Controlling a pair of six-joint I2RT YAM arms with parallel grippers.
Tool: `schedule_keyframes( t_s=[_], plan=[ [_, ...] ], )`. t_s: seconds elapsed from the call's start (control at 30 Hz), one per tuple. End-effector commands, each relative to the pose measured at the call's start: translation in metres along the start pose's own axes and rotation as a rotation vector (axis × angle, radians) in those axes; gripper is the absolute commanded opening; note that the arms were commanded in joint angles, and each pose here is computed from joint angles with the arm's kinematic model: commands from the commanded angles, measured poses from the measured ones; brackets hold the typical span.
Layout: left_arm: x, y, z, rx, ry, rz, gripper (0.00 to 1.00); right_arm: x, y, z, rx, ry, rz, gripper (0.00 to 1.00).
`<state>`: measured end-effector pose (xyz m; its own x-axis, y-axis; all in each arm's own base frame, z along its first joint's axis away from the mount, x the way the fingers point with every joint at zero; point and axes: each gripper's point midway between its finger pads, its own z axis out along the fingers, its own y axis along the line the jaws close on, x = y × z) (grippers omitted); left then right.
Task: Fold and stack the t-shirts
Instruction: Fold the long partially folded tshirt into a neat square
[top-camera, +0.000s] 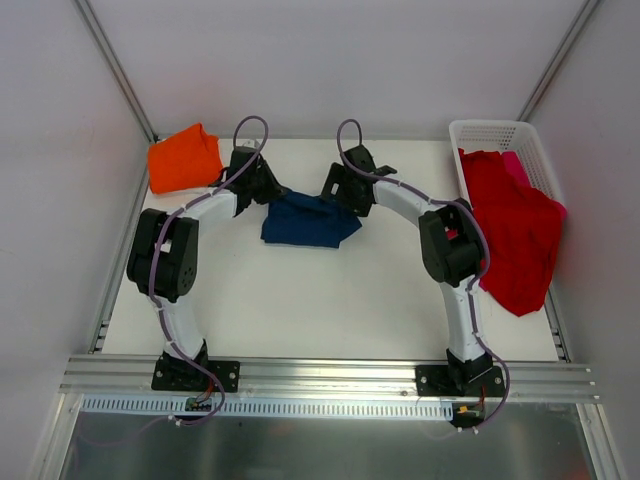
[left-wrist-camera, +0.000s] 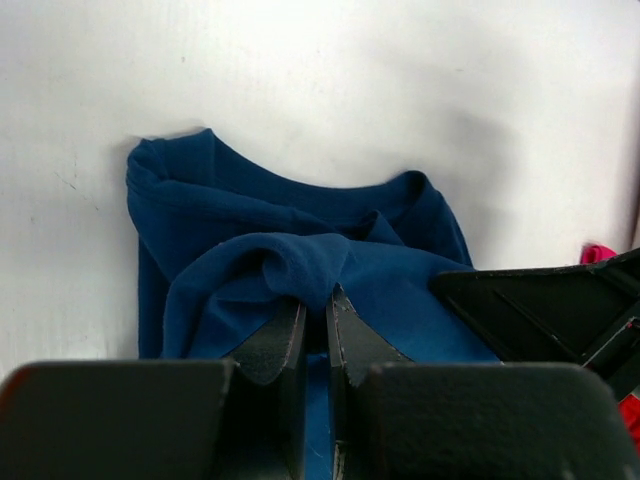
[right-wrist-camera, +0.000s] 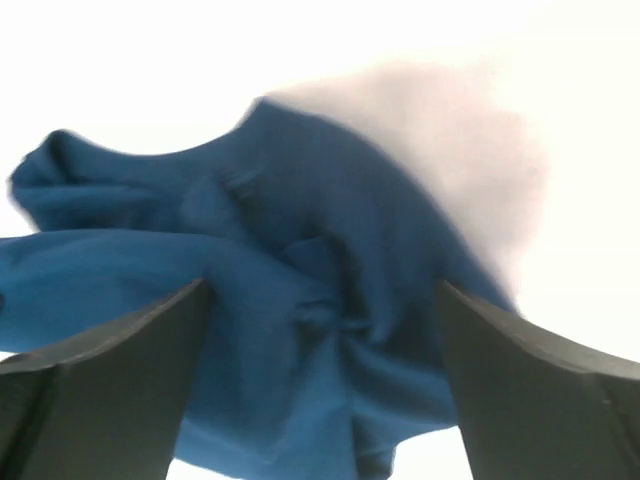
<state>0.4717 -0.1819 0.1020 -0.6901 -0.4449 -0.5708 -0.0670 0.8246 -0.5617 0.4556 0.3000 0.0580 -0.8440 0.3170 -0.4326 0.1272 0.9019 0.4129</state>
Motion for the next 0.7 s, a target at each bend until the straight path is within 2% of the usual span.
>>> schedule_keyframes(
  t_s=[0.0, 0.13, 0.17, 0.2, 0.23, 0.3, 0.33, 0.37, 0.47, 0.53, 0.6, 0.67],
  plan=[
    [-0.026, -0.005, 0.01, 0.022, -0.07, 0.032, 0.0, -0.006, -0.007, 0.007, 0.035, -0.007, -0.021, 1.0],
    [-0.02, 0.003, 0.024, 0.012, -0.043, 0.021, 0.0, -0.005, -0.01, 0.013, 0.044, -0.009, -0.032, 0.99],
    [-0.019, 0.003, 0.025, 0.011, -0.042, 0.019, 0.01, -0.002, -0.013, 0.015, 0.046, -0.004, -0.032, 1.0],
    [-0.019, 0.004, 0.026, 0.011, -0.042, 0.017, 0.07, 0.0, -0.013, 0.016, 0.038, -0.004, -0.031, 0.99],
    [-0.019, 0.004, 0.028, 0.011, -0.041, 0.013, 0.27, -0.001, -0.011, 0.016, 0.027, -0.012, -0.03, 1.0],
    [-0.02, 0.004, 0.027, 0.009, -0.044, 0.01, 0.54, 0.007, -0.015, 0.014, 0.037, -0.009, -0.039, 0.99],
    [-0.021, 0.003, 0.026, 0.01, -0.047, 0.008, 0.81, 0.008, -0.015, 0.013, 0.039, -0.015, -0.041, 1.0],
    [-0.021, 0.003, 0.026, 0.007, -0.049, 0.012, 0.98, 0.01, -0.011, 0.008, 0.033, -0.023, -0.053, 0.99],
    [-0.033, 0.002, 0.021, -0.006, -0.091, 0.04, 0.99, 0.014, -0.017, -0.009, 0.089, -0.068, -0.088, 0.99],
    [-0.056, -0.008, 0.012, -0.002, -0.15, 0.1, 0.99, 0.017, -0.03, -0.021, 0.159, -0.111, -0.116, 0.99],
    [-0.087, -0.022, -0.004, -0.004, -0.222, 0.154, 0.99, 0.003, -0.034, -0.049, 0.203, -0.195, -0.123, 1.0],
    [-0.103, -0.025, -0.017, -0.008, -0.243, 0.165, 0.99, -0.003, -0.037, -0.08, 0.221, -0.25, -0.134, 0.99]
  ],
)
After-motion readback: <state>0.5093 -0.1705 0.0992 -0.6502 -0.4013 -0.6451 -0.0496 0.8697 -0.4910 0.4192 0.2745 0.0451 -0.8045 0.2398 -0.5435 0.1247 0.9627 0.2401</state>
